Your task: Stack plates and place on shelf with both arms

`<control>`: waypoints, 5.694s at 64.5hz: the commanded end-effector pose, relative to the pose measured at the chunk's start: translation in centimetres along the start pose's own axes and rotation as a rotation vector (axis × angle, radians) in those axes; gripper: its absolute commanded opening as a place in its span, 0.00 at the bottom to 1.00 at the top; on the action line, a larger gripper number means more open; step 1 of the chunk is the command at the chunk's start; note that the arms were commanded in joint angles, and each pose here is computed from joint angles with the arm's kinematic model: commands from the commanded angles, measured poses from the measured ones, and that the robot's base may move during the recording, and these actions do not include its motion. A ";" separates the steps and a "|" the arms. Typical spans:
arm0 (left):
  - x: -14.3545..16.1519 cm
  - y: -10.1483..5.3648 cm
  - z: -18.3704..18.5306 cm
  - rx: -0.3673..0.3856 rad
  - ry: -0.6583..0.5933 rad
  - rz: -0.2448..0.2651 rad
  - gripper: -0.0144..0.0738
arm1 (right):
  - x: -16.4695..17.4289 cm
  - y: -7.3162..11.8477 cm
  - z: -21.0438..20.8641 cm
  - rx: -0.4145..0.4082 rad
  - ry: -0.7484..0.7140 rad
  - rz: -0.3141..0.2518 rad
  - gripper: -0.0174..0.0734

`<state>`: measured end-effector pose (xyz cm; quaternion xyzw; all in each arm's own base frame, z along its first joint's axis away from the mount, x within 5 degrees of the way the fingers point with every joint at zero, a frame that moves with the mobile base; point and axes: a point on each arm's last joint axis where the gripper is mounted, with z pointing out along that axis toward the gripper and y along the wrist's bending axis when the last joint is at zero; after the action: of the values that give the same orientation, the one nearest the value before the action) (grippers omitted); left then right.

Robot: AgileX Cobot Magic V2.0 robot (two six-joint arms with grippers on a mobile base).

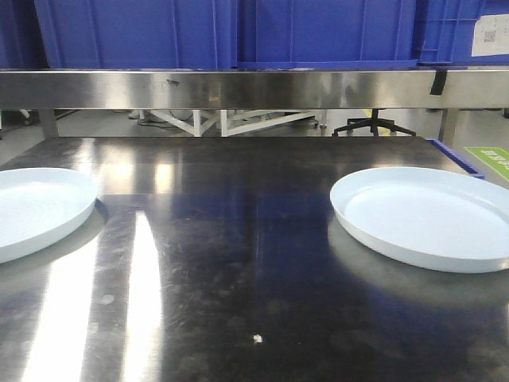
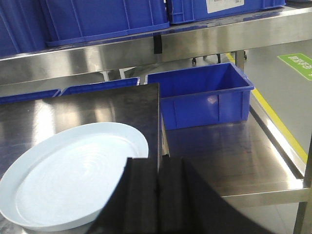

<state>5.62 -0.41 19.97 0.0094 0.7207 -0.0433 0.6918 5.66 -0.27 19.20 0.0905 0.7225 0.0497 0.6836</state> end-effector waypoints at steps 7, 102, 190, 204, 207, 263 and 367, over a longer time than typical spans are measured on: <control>-0.8 -0.1 -0.2 0.014 -0.106 -0.013 0.26 | -0.9 0.1 -0.2 -0.015 -0.106 -0.012 0.25; -15.8 -0.5 2.9 -0.040 0.205 0.031 0.26 | -0.9 0.1 -0.2 -0.015 -0.106 -0.012 0.25; -16.8 -0.7 9.5 -0.037 0.341 0.020 0.26 | -0.9 0.1 -0.2 -0.015 -0.106 -0.012 0.25; -17.1 -0.8 9.6 -0.032 0.297 0.020 0.26 | -1.0 0.1 -0.2 -0.017 -0.120 -0.012 0.25; -17.2 -0.8 9.6 -0.032 0.290 0.020 0.26 | -1.1 0.2 -0.2 -0.019 -0.132 -0.011 0.25; -17.1 -0.8 9.6 -0.028 0.302 0.006 0.26 | -15.0 3.0 7.8 0.036 0.235 -0.030 0.25; -11.4 0.6 16.0 -0.105 0.638 -0.009 0.77 | -9.1 1.9 15.6 0.096 0.558 0.003 0.68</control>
<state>20.75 -0.77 29.57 -0.0059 0.9209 -0.0021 0.3898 21.13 -1.03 25.55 0.1126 0.9097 0.0368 0.3981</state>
